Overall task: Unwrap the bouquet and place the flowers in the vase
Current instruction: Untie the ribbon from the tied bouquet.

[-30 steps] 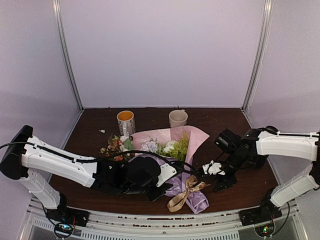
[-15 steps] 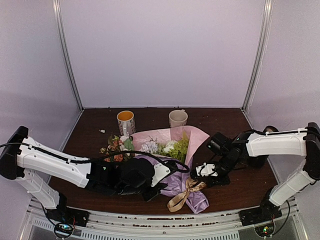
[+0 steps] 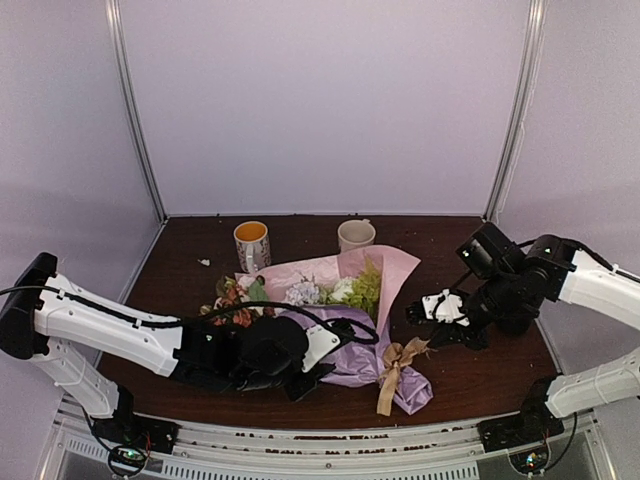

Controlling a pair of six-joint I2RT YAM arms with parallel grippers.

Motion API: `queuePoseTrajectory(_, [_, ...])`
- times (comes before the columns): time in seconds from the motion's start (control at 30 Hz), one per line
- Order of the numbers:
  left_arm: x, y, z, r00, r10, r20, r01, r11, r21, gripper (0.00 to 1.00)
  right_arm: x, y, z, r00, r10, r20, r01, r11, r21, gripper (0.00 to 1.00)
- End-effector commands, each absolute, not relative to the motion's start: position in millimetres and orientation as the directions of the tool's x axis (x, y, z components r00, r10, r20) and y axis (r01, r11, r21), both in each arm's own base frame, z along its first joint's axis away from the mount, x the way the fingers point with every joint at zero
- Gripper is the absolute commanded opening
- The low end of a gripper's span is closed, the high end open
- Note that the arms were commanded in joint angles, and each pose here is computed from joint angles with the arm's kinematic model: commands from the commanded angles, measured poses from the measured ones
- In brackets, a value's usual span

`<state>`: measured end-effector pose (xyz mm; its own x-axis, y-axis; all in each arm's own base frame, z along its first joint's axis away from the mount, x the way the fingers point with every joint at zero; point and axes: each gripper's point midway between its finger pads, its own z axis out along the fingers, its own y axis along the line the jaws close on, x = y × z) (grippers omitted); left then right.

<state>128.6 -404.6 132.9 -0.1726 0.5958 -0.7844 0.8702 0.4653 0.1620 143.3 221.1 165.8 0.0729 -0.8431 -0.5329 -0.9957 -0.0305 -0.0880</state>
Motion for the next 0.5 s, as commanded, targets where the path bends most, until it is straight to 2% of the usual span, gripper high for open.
queuePoseTrajectory(0.0, [130,-417,158,-0.152,0.513,-0.845,0.871,0.474,0.131,0.29,121,238,200,0.036,-0.779,-0.626,-0.996,-0.076,0.037,0.0])
queuePoseTrajectory(0.13, [126,-422,170,-0.121,0.487,-0.865,0.879,0.458,0.134,0.3,121,256,224,0.014,-0.715,-0.699,-0.994,-0.083,0.065,0.0])
queuePoseTrajectory(0.27, [119,-441,191,-0.037,0.422,-0.906,0.891,0.425,0.161,0.34,123,265,241,0.012,-0.693,-0.721,-0.991,-0.103,0.082,0.0])
queuePoseTrajectory(0.47, [124,-470,209,0.038,0.346,-0.938,0.881,0.431,0.194,0.39,117,273,301,0.059,-0.604,-0.794,-0.988,-0.147,0.038,0.0])
